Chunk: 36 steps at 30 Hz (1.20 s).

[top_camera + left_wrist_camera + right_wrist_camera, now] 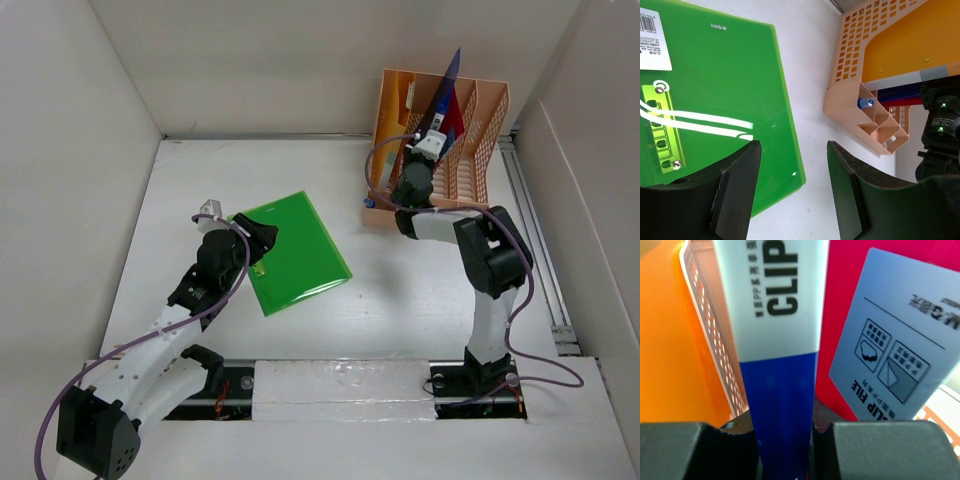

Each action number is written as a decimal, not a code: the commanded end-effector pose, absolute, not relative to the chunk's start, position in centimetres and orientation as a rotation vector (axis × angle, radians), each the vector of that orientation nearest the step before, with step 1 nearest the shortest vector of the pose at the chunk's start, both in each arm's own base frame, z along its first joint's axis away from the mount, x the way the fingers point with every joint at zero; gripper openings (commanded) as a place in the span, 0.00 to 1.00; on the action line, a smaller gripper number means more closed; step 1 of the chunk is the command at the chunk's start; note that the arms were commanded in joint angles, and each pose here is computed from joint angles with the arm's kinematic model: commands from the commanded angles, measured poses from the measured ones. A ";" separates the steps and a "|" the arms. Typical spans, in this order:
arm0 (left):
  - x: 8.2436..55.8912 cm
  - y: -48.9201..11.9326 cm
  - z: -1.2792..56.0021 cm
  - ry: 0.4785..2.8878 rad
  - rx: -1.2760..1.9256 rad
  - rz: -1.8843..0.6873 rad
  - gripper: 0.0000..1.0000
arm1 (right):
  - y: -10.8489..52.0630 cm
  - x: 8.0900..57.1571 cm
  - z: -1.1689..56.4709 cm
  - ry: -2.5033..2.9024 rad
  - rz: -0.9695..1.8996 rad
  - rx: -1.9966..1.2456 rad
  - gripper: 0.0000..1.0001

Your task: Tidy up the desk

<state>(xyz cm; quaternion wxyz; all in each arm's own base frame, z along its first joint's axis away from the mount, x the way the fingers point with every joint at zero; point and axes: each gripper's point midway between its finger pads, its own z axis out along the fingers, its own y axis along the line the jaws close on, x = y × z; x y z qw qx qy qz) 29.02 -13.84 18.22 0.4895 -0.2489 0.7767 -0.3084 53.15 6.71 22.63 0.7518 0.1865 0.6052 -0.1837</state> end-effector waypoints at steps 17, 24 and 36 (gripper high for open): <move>28.9 -11.3 16.5 1.882 -0.724 -0.606 0.52 | 5.5 49.8 27.0 1.561 -0.029 0.586 0.80; 28.1 -9.9 12.2 1.977 -0.808 -0.473 0.54 | 11.9 45.7 25.5 1.653 0.251 0.454 0.52; 26.4 -7.6 6.9 2.079 -0.919 -0.268 0.63 | 27.4 36.0 17.7 1.957 0.632 0.067 0.00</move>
